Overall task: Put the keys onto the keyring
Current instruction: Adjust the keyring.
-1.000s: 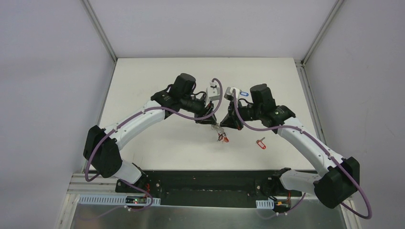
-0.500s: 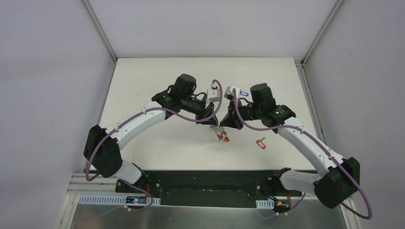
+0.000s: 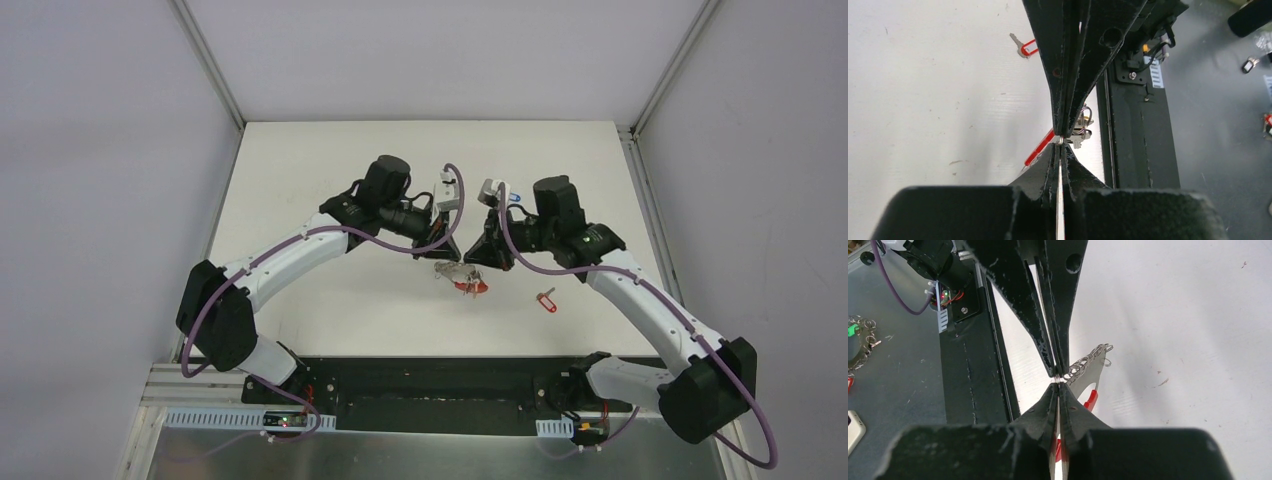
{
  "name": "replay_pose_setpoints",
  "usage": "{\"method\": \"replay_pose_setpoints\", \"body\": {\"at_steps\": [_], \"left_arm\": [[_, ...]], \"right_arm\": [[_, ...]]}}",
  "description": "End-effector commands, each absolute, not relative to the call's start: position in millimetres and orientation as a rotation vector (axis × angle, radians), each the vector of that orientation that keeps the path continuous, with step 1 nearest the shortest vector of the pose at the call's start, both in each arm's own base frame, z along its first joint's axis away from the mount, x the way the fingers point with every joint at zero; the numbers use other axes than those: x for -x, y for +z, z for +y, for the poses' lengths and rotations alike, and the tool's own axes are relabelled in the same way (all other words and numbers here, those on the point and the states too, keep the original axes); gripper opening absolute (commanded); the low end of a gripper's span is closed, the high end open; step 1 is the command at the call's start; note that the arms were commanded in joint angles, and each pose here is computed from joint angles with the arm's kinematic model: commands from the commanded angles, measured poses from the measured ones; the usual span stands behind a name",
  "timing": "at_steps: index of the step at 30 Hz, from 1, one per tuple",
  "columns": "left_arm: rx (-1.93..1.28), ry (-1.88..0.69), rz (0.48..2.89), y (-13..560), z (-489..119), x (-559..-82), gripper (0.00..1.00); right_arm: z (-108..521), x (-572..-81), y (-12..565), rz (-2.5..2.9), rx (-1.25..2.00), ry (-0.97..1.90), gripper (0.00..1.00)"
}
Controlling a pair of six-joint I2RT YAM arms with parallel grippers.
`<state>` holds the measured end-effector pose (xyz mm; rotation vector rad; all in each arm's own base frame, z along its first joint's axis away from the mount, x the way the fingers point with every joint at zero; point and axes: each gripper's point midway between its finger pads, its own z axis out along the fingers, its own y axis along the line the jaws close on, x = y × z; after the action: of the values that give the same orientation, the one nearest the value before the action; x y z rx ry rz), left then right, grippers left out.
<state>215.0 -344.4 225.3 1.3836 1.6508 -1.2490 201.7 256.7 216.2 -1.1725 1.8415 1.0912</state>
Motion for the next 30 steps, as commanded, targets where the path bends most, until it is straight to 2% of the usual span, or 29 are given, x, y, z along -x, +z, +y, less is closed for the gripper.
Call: {"method": "replay_pose_setpoints", "body": {"at_steps": [1, 4, 7, 19, 30], "left_arm": [[-1.288, -1.328, 1.595, 245.5, -347.4, -222.0, 0.0], [-1.252, -1.347, 1.583, 253.6, -348.5, -224.6, 0.0], [-1.226, -1.348, 1.583, 255.9, -350.1, -227.4, 0.0], [-1.187, -1.345, 1.604, 254.4, -351.2, -232.5, 0.0], [-1.498, -1.222, 1.508, 240.8, -327.1, -205.9, 0.0]], "right_arm": [[253.0, -197.3, 245.7, 1.705, 1.153, 1.145, 0.09], [246.3, -198.4, 247.6, 1.705, 1.128, 1.148, 0.17], [244.2, -195.3, 248.2, 1.694, 1.13, 1.176, 0.22], [244.5, -197.1, 243.4, 1.698, 1.124, 1.189, 0.19], [236.5, -204.2, 264.8, 1.666, 1.116, 1.113, 0.26]]}}
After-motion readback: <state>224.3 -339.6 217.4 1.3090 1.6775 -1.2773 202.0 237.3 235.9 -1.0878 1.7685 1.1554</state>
